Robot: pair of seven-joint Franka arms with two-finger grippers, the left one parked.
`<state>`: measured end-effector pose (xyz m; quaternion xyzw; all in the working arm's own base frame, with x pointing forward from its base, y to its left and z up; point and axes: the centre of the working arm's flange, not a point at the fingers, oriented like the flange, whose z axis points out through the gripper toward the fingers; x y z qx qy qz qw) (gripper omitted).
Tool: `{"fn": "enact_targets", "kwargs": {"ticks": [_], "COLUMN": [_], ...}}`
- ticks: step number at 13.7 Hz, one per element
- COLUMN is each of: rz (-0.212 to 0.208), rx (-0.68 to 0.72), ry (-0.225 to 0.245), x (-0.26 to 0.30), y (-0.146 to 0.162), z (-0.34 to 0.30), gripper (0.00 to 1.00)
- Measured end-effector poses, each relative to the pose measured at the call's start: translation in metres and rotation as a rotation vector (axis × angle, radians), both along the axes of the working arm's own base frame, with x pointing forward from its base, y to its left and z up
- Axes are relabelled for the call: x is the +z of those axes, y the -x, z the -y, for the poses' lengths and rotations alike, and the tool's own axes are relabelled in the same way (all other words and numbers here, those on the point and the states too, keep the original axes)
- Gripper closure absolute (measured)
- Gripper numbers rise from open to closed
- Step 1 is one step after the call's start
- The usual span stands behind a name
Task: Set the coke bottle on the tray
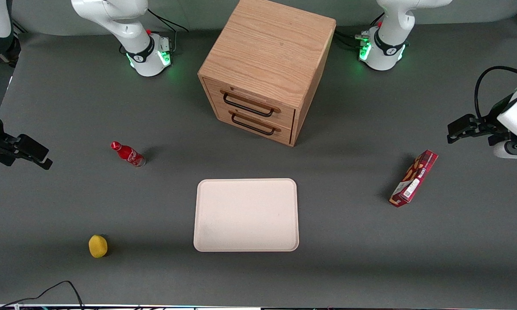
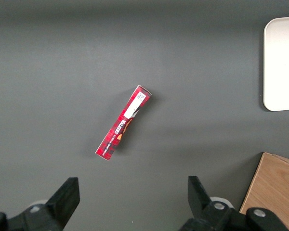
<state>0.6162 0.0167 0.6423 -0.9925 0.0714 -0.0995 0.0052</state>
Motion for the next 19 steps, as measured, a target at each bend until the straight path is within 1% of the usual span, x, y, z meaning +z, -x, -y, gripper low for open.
{"fn": "enact_targets", "kwargs": {"ticks": [4, 9, 10, 12, 14, 19], "rz": [-0.013, -0.026, -0.033, -0.062, -0.074, -0.078], "rx": [0.003, 0.003, 0.003, 0.003, 0.003, 0.003], "ry": [0.000, -0.022, -0.022, -0.021, -0.021, -0.021], "x": [-0.005, -0.011, -0.014, -0.020, -0.022, -0.022], "y": [-0.001, -0.003, -0.004, -0.002, -0.001, -0.001], "z": [-0.002, -0.003, -0.003, -0.003, -0.003, -0.003], "gripper": [0.00, 0.00, 0.00, 0.00, 0.00, 0.00]}}
